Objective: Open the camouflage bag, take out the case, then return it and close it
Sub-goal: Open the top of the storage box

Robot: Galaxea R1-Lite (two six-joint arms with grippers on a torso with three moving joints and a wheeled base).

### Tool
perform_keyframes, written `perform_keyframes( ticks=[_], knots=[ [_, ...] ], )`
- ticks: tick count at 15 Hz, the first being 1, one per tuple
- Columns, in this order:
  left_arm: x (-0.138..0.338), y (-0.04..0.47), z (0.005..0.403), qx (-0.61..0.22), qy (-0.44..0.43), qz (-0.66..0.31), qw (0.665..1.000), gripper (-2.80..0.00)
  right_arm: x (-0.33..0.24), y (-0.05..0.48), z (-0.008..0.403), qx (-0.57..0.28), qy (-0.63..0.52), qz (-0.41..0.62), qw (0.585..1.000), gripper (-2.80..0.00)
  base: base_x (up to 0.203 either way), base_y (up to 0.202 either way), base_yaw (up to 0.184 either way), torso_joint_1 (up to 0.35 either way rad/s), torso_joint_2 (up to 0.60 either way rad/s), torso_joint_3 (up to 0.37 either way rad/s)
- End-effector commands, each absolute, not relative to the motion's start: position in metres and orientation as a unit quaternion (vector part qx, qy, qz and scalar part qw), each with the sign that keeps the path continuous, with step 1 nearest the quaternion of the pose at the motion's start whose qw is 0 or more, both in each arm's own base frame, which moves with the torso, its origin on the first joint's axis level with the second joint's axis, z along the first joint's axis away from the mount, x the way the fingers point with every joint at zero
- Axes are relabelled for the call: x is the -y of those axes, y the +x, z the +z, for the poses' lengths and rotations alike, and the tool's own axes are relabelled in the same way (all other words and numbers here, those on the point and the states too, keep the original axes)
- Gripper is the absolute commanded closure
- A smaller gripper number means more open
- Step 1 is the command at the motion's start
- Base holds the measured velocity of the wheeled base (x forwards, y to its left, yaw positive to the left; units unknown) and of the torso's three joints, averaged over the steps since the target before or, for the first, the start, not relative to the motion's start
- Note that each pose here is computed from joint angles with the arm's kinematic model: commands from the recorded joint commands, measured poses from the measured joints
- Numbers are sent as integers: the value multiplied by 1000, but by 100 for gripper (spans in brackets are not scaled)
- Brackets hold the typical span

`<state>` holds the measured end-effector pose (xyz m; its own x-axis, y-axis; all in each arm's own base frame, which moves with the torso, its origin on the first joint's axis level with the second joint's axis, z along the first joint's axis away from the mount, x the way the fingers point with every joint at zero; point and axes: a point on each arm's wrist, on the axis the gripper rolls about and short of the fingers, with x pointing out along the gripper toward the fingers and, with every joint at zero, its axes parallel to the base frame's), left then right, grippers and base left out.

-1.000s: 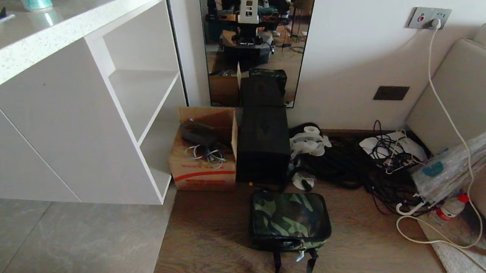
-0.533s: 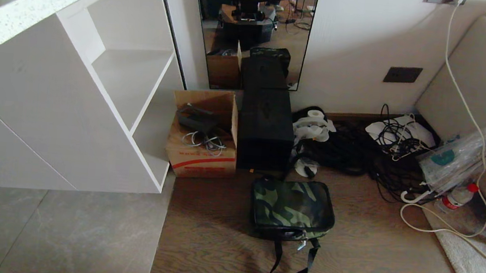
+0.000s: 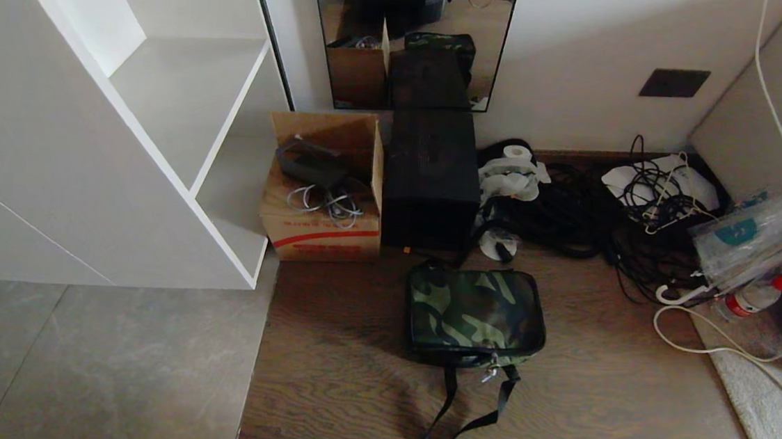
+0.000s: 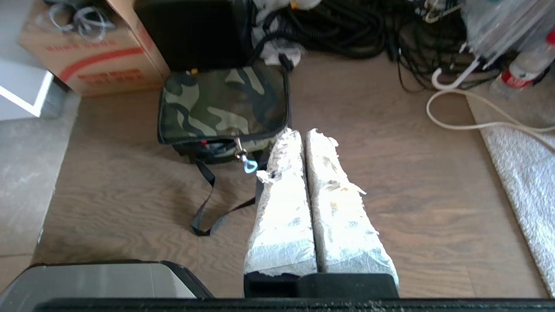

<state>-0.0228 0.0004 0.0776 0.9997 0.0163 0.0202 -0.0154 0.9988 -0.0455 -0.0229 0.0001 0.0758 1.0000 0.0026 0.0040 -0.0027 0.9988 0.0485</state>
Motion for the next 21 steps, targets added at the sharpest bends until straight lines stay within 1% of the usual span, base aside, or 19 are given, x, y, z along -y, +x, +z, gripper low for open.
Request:
perform_keyframes(
  ticks=[1,21],
  knots=[
    [0,-22,75,5,-23,8,1000,0,0,-23,76,2,25,2,1000,0,0,0,0,0,6,-191],
    [0,-22,75,6,-25,8,1000,0,0,-23,76,2,25,2,1000,0,0,0,0,4,3,-199]
  ],
)
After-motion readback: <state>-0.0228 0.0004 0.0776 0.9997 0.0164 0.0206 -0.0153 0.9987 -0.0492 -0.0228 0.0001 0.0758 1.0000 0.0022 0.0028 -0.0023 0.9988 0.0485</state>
